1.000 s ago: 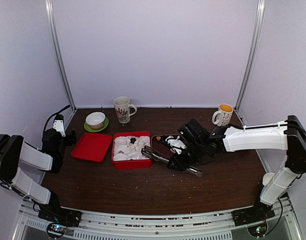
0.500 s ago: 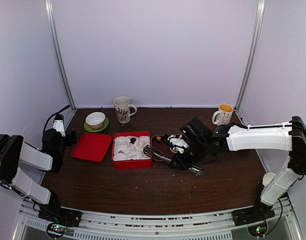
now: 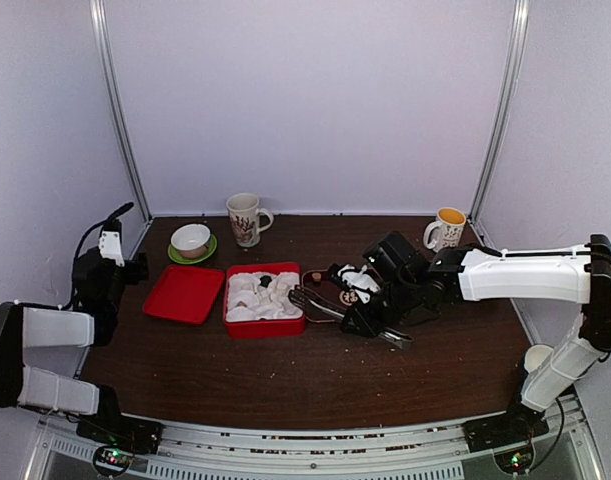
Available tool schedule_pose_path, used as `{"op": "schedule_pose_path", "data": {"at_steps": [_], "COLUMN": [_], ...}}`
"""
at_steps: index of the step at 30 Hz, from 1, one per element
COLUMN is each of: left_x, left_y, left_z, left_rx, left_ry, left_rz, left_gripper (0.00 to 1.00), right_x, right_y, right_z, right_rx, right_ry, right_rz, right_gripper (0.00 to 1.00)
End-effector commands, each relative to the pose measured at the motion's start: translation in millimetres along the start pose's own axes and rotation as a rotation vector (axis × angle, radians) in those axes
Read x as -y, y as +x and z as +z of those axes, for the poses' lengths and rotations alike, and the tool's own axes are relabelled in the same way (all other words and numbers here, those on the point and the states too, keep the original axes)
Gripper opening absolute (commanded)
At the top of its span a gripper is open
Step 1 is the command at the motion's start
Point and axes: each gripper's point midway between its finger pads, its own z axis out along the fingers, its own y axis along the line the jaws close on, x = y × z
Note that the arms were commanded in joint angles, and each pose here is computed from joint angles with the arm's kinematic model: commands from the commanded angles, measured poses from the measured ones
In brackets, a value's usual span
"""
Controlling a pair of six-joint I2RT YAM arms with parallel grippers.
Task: Pack the chocolate
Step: Pick up the packing box from the center of the board.
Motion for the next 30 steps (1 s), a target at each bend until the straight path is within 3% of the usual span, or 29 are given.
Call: {"op": "schedule_pose_path", "data": {"at_steps": [1, 8, 11, 15, 18, 22, 25, 30], "left_x": [-16, -37, -29, -29, -3, 39, 66, 107], "left_y": [-25, -46, -40, -30, -37, -37, -28, -24], "left_z": [-5, -21, -26, -36, -34, -25, -22, -29], "left_rx": [-0.013, 0.0, -0.065, -0.085, -0.094, -0.222, -0.319, -0.376], "left_ry": [-0.054, -0.132, -0.083, -0.086, 0.066, 0.286, 0.394, 0.489], "left_rz": [-0.038, -0.187, -0.257, -0.455, -0.45, -0.431, -0.439, -0.407], "left_gripper": [0.98, 0.98, 0.98, 0.98, 0.98, 0.98, 0.98, 0.98], "right_x": [1, 1, 1, 3, 4, 3, 4, 4], "right_y": [-7, -9, -9, -8, -8, -8, -8, -6], "right_z": [-7, -4, -4, -6, -7, -7, -6, -4], "right_rx": [0.03, 0.025, 0.02, 0.02, 0.024, 0.03, 0.031, 0.029], "right_ry": [0.018, 0.016, 0.021, 0.032, 0.035, 0.033, 0.032, 0.035], "right_rz": [0.002, -0.004, -0.007, -0.01, -0.013, -0.011, -0.009, -0.004], "right_gripper": [0.27, 0.27, 0.27, 0.27, 0.27, 0.27, 0.27, 0.27]}}
